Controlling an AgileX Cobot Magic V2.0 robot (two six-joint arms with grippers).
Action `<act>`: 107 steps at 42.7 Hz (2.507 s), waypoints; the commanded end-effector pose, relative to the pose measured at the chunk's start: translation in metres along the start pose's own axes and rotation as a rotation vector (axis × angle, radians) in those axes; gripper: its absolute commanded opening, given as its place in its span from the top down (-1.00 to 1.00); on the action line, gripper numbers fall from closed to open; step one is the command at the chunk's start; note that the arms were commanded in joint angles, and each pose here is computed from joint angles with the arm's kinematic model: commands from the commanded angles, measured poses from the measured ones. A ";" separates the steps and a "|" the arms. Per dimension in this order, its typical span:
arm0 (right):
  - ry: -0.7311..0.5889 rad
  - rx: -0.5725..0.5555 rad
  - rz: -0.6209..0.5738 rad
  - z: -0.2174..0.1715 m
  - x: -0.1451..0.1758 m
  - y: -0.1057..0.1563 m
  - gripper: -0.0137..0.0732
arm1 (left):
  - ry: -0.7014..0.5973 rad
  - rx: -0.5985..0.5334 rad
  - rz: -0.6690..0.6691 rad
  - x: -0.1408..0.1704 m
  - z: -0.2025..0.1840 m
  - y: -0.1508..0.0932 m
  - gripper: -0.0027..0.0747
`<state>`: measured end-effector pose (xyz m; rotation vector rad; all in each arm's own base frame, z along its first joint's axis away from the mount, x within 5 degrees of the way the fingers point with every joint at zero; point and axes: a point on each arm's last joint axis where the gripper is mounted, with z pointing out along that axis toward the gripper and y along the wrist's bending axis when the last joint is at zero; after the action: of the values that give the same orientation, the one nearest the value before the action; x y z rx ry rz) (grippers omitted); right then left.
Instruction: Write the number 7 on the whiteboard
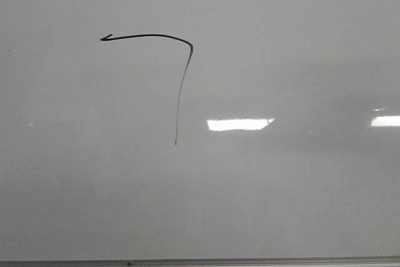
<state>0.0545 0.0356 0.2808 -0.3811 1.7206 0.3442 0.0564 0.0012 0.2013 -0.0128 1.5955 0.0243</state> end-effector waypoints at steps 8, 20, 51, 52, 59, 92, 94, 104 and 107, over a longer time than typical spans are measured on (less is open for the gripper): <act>-0.064 0.027 0.020 -0.001 -0.012 -0.002 0.84 | -0.099 -0.009 -0.001 -0.007 -0.002 0.001 0.98; -0.064 0.027 0.020 -0.001 -0.012 -0.002 0.84 | -0.099 -0.009 -0.001 -0.007 -0.002 0.001 0.98; -0.168 0.227 -0.016 -0.001 0.001 -0.020 0.84 | -0.098 -0.009 -0.001 -0.007 -0.001 0.001 0.98; -0.165 0.252 -0.013 -0.001 0.005 -0.022 0.84 | -0.098 -0.009 -0.001 -0.007 -0.001 0.001 0.98; -0.186 0.370 0.092 0.000 0.034 -0.032 0.84 | -0.098 -0.009 -0.001 -0.007 -0.001 0.001 0.98; -0.122 0.429 0.156 0.001 0.091 -0.033 0.84 | -0.098 -0.009 -0.001 -0.007 -0.001 0.001 0.98; -0.122 0.429 0.156 0.001 0.091 -0.033 0.84 | -0.098 -0.009 -0.001 -0.007 -0.001 0.001 0.98; -0.122 0.429 0.156 0.001 0.091 -0.033 0.84 | -0.098 -0.009 -0.001 -0.007 -0.001 0.001 0.98; -0.122 0.429 0.156 0.001 0.091 -0.033 0.84 | -0.098 -0.009 -0.001 -0.007 -0.001 0.001 0.98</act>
<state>0.0552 0.0014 0.1822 0.0908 1.7510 0.1109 0.0564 0.0015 0.2019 -0.0169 1.5890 0.0284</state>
